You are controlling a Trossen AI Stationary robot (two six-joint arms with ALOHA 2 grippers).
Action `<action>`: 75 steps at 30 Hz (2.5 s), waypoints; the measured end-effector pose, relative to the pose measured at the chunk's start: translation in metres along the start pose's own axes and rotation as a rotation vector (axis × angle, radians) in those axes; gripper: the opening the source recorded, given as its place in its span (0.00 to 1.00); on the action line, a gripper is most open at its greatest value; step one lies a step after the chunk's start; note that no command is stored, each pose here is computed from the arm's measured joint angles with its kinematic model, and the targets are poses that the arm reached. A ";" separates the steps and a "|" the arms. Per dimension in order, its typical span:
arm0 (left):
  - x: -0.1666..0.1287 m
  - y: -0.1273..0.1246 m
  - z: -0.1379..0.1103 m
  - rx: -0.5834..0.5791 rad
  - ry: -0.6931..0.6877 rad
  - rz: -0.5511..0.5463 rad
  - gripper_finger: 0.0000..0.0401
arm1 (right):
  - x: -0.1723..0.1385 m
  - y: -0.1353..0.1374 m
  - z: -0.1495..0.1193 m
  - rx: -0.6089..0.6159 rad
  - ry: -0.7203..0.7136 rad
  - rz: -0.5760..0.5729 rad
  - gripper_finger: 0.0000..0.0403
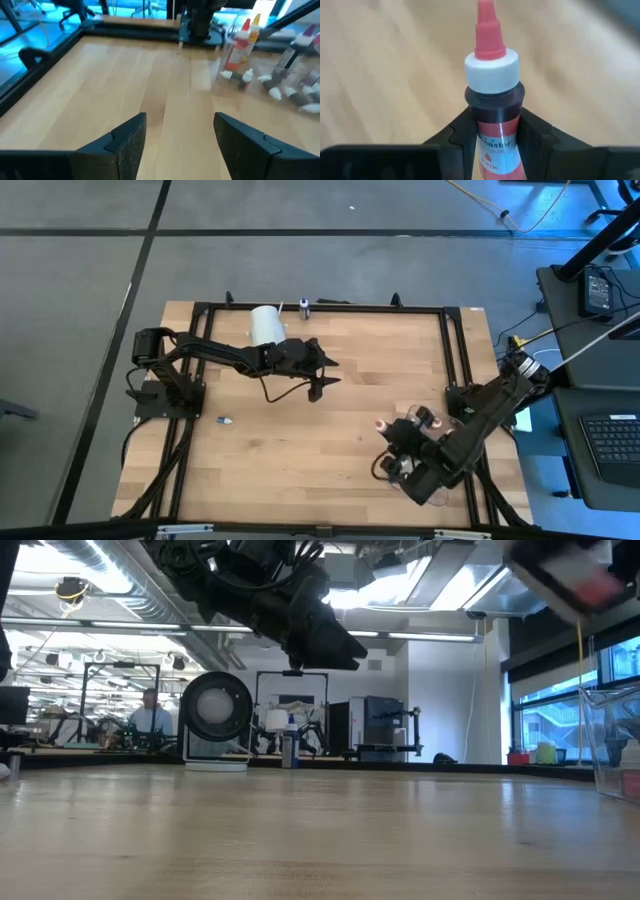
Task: Pick & Place food coloring
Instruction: Put the large pink food coloring bottle into the transparent bin
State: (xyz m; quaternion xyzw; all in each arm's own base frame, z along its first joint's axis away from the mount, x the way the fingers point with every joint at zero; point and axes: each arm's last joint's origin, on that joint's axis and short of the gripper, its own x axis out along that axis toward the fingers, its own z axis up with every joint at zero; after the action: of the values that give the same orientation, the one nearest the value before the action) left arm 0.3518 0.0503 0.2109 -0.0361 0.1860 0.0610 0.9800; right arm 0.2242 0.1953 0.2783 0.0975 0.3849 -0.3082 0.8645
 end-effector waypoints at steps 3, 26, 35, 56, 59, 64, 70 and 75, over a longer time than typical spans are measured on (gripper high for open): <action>0.000 -0.002 0.005 -0.015 -0.045 -0.040 0.57 | 0.005 0.003 0.007 -0.043 -0.216 -0.026 0.29; -0.004 -0.012 0.008 -0.030 -0.051 -0.103 0.57 | 0.100 -0.074 -0.024 0.071 -0.481 -0.252 0.29; -0.004 -0.012 0.008 -0.031 -0.051 -0.098 0.57 | 0.120 -0.105 0.001 -0.007 -0.434 -0.074 0.29; -0.004 -0.012 0.010 -0.005 -0.075 -0.099 0.57 | 0.173 -0.184 -0.011 -0.154 -0.750 0.207 0.29; -0.004 -0.012 0.009 -0.011 -0.065 -0.099 0.57 | 0.178 -0.191 -0.010 -0.173 -0.721 0.222 0.29; -0.004 -0.012 0.008 -0.011 -0.053 -0.098 0.57 | 0.183 -0.204 -0.005 -0.216 -0.736 0.226 0.29; -0.004 -0.013 0.007 0.009 -0.050 -0.086 0.57 | 0.187 -0.208 -0.006 -0.238 -0.700 0.286 0.29; -0.004 -0.013 0.010 0.058 -0.079 -0.083 0.57 | 0.197 -0.206 -0.013 -0.233 -0.651 0.291 0.29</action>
State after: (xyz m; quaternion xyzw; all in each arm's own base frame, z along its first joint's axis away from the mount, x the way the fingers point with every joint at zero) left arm 0.3537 0.0380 0.2221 -0.0130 0.1472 0.0162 0.9889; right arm 0.1926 -0.0529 0.1408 -0.0510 0.1047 -0.1509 0.9817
